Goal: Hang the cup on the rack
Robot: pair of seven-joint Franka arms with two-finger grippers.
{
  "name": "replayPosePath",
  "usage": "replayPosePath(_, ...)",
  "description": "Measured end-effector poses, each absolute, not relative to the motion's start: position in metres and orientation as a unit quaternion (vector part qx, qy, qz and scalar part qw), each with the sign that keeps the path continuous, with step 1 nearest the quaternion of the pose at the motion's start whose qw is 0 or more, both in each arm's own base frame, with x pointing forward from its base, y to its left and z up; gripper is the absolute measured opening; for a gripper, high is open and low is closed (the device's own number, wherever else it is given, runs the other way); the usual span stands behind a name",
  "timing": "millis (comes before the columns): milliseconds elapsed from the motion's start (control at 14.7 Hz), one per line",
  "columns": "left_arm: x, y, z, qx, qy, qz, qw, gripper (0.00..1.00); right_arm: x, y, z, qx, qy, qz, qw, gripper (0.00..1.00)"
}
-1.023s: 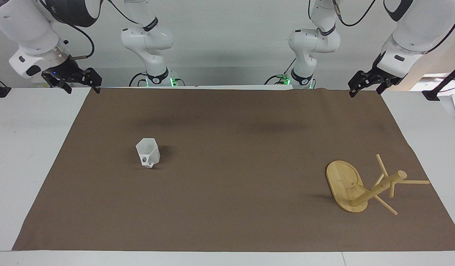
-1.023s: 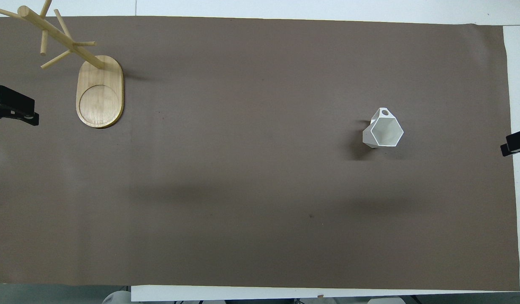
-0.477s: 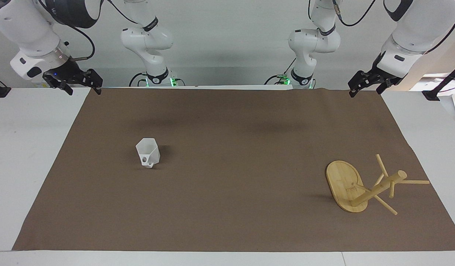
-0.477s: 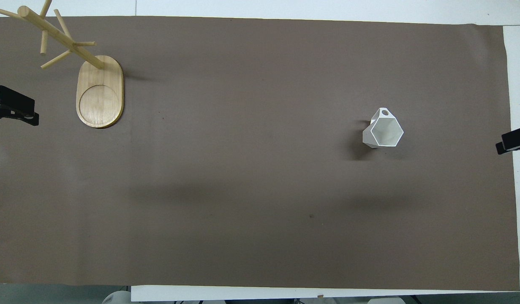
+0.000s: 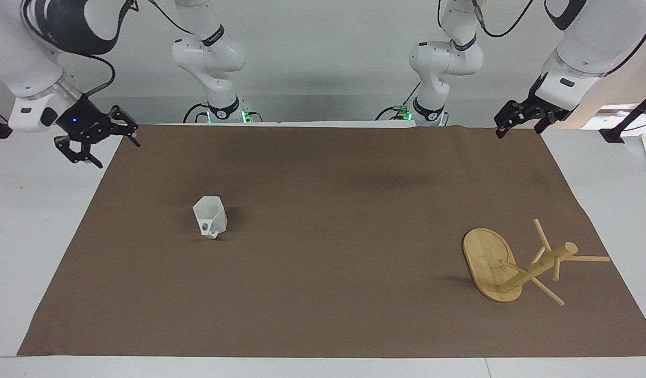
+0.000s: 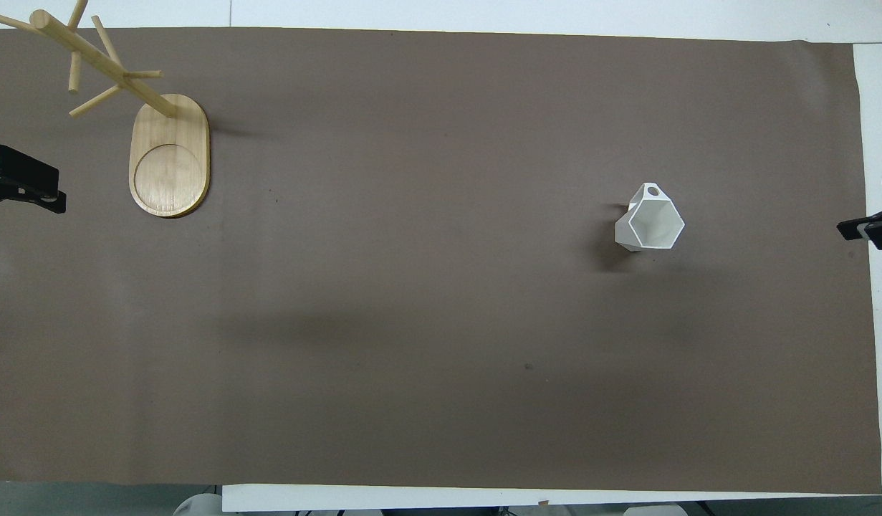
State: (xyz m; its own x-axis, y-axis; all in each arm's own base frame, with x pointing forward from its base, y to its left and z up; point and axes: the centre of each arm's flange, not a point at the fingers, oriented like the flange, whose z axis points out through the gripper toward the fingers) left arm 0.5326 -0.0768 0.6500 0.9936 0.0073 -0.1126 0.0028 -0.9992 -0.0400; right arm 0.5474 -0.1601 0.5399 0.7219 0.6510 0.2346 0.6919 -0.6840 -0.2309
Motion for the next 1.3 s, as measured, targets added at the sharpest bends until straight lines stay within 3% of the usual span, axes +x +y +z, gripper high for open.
replayPosePath(477,0.533,-0.077,0.65,-0.998,-0.003,0.056,0.02,1.0,0.541,-0.237,0.347,-0.736,-0.525,-0.289,0.314,1.0)
replayPosePath(818,0.533,-0.077,0.65,-0.998,-0.003,0.056,0.02,1.0,0.542,-0.198,0.212,-0.624,-0.532,-0.418,0.391,1.0)
replayPosePath(955,0.533,-0.077,0.65,-0.998,-0.003,0.056,0.02,1.0,0.549,-0.167,0.192,-0.602,-0.54,-0.424,0.408,1.0)
replayPosePath(1295,0.533,-0.077,0.65,-0.998,-0.003,0.056,0.02,1.0,0.559,-0.123,0.201,-0.545,-0.581,-0.438,0.416,1.0)
